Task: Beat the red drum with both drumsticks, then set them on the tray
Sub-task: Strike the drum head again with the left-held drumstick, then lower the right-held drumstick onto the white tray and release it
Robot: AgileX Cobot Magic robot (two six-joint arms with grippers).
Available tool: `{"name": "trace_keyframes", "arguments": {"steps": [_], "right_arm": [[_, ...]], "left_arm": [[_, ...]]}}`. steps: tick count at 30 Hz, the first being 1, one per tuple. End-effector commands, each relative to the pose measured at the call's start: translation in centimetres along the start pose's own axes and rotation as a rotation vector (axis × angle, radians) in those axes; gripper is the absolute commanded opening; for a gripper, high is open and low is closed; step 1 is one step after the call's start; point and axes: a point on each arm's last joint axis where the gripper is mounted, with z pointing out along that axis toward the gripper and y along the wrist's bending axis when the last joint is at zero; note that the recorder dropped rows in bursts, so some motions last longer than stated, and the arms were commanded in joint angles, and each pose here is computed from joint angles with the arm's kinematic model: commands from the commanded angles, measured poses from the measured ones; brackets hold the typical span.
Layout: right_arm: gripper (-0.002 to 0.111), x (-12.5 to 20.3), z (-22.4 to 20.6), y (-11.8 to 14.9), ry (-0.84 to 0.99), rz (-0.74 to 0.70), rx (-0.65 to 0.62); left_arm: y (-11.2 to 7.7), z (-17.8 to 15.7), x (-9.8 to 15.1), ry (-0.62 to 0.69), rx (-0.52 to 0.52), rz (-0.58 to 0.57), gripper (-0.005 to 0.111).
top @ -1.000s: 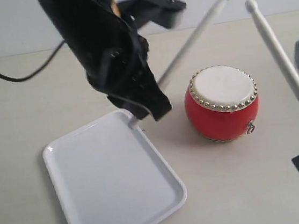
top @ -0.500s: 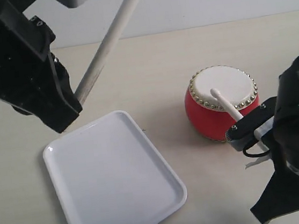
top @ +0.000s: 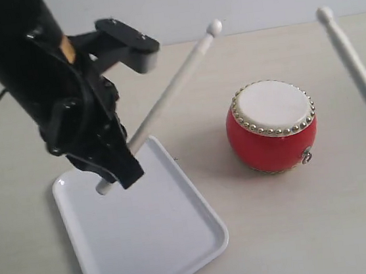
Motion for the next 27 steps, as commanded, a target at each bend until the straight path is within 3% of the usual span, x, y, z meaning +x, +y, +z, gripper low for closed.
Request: {"name": "trace_keyframes", "arguments": {"steps": [1, 4, 8, 11, 13, 17, 21, 27], "right_arm": [[0.0, 2.1, -2.7, -2.0, -0.139, 0.113, -0.131], [0.0, 3.0, -3.6, -2.8, -0.194, 0.156, -0.185], [0.0, 3.2, -3.7, -2.8, -0.197, 0.162, -0.196], [0.0, 3.1, -3.7, -2.9, -0.202, 0.161, -0.189], [0.0, 2.9, -3.5, -2.7, -0.187, 0.154, -0.177], [0.0, 1.8, -2.2, -1.0, -0.086, 0.11, -0.169], [0.0, -0.7, 0.2, 2.5, -0.017, 0.035, -0.227], [0.0, -4.2, 1.5, 6.5, 0.037, -0.016, -0.337]], "left_arm": [[-0.6, 4.5, -3.5, 0.101, 0.014, 0.046, 0.0], [-0.6, 8.5, -6.8, 0.156, -0.025, 0.092, 0.0], [-0.5, 12.2, -7.7, 0.226, -0.005, 0.083, 0.0], [-0.4, 10.6, -7.7, 0.188, -0.014, 0.052, 0.0], [-0.8, 6.1, -7.0, 0.087, -0.017, 0.048, 0.0], [-0.6, 0.1, -1.4, -0.054, 0.005, -0.054, 0.0], [-0.9, 0.1, 6.0, -0.27, 0.112, -0.256, 0.0], [-1.8, 2.9, 11.9, -0.355, 0.108, -0.366, 0.0]]}}
